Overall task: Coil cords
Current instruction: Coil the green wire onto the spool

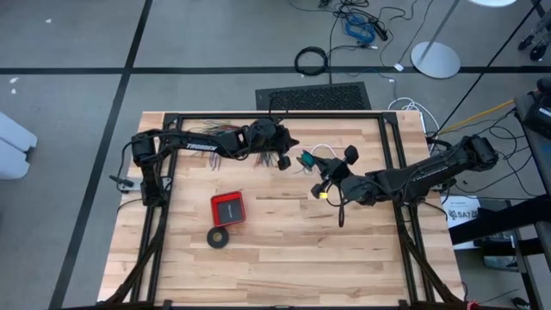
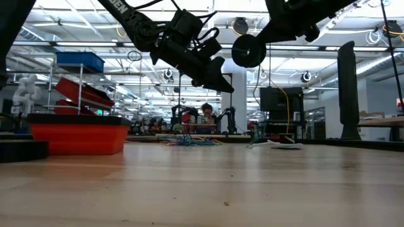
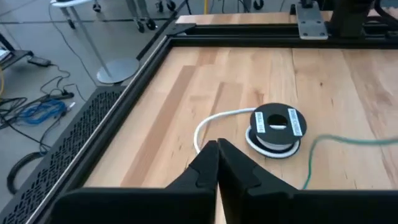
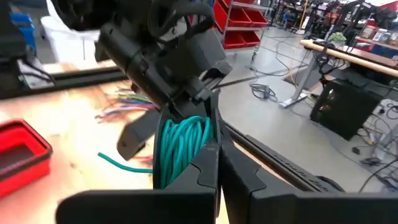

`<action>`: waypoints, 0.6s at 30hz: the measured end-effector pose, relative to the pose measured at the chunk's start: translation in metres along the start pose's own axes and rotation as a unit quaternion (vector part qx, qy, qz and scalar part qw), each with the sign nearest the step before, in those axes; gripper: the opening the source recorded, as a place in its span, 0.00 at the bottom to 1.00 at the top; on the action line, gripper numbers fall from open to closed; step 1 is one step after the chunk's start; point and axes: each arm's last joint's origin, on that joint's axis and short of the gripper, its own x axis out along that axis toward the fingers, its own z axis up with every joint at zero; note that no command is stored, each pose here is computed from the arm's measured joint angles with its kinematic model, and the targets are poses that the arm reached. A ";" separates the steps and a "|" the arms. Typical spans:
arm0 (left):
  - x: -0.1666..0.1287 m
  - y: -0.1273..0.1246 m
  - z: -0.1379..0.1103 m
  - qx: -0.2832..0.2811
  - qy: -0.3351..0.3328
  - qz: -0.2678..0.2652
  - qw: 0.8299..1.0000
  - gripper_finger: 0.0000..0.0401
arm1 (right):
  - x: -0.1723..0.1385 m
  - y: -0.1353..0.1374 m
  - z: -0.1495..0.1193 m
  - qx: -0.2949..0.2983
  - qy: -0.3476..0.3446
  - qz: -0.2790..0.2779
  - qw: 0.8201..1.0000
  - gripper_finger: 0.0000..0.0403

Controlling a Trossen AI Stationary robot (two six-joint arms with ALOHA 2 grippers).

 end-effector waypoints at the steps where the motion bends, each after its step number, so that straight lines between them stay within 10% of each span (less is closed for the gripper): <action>1: 0.000 0.000 0.000 0.000 0.001 -0.001 1.000 0.02 | 0.000 0.000 0.000 -0.001 0.001 0.000 1.000 0.00; 9: -0.002 -0.011 -0.007 0.039 0.013 -0.152 0.988 0.10 | -0.002 -0.003 0.003 0.005 -0.004 -0.002 1.000 0.00; 18: 0.004 -0.043 -0.014 0.059 -0.072 -0.196 0.976 0.27 | -0.009 -0.009 0.012 0.026 -0.018 0.007 0.999 0.00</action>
